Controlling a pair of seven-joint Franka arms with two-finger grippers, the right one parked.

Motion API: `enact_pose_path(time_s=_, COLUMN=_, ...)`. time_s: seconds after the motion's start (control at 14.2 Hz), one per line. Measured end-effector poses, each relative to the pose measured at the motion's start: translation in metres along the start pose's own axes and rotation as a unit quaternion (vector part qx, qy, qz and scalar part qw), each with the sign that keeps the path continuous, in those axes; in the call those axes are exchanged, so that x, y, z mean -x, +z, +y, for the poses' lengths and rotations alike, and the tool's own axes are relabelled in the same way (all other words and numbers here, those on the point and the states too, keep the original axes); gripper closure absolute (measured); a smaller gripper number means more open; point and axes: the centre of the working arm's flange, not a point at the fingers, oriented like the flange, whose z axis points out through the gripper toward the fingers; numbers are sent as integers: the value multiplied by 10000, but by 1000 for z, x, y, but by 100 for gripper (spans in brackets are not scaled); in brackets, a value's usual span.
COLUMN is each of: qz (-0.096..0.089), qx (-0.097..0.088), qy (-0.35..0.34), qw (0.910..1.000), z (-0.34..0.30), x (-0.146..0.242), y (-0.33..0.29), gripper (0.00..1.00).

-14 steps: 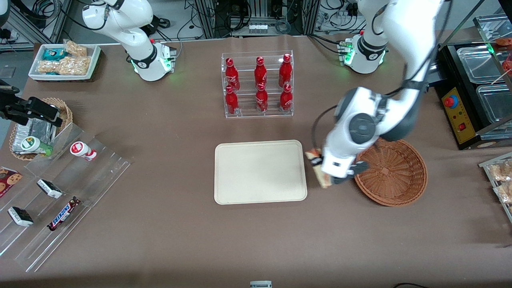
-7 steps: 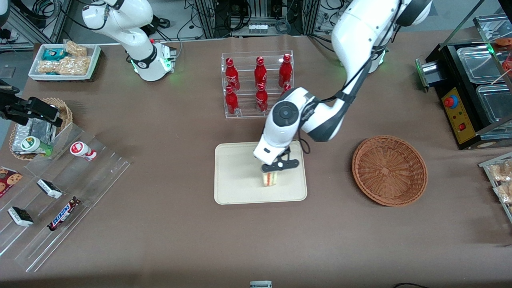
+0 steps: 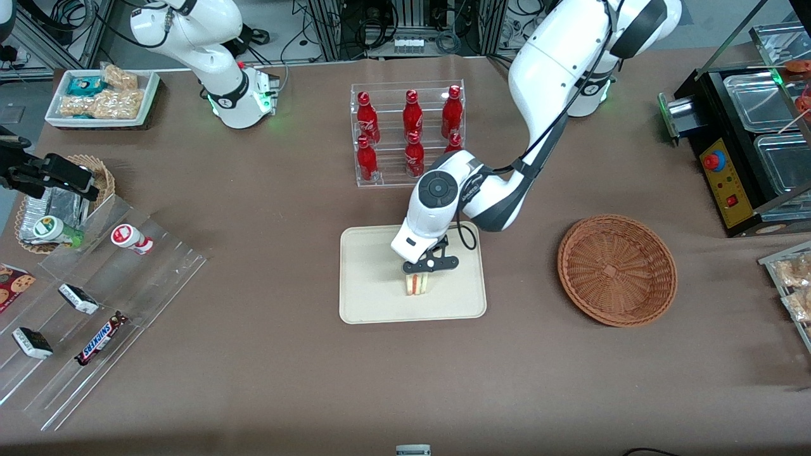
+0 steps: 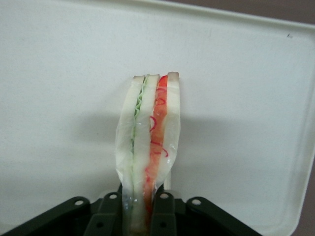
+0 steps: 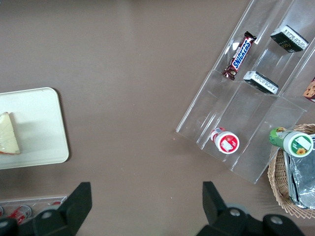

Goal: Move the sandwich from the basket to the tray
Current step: 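Lower the sandwich onto the tray and open the left gripper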

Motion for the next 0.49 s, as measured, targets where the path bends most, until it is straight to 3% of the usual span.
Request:
enact_pose_path(time_s=0.21, qz=179, qx=16, qy=217, qw=9996, z=14, x=6, y=-10, gripper=46)
enact_pose_path(time_s=0.49, qz=451, qx=32, qy=123, qw=9989, z=14, x=-13, y=-103, gripper=7)
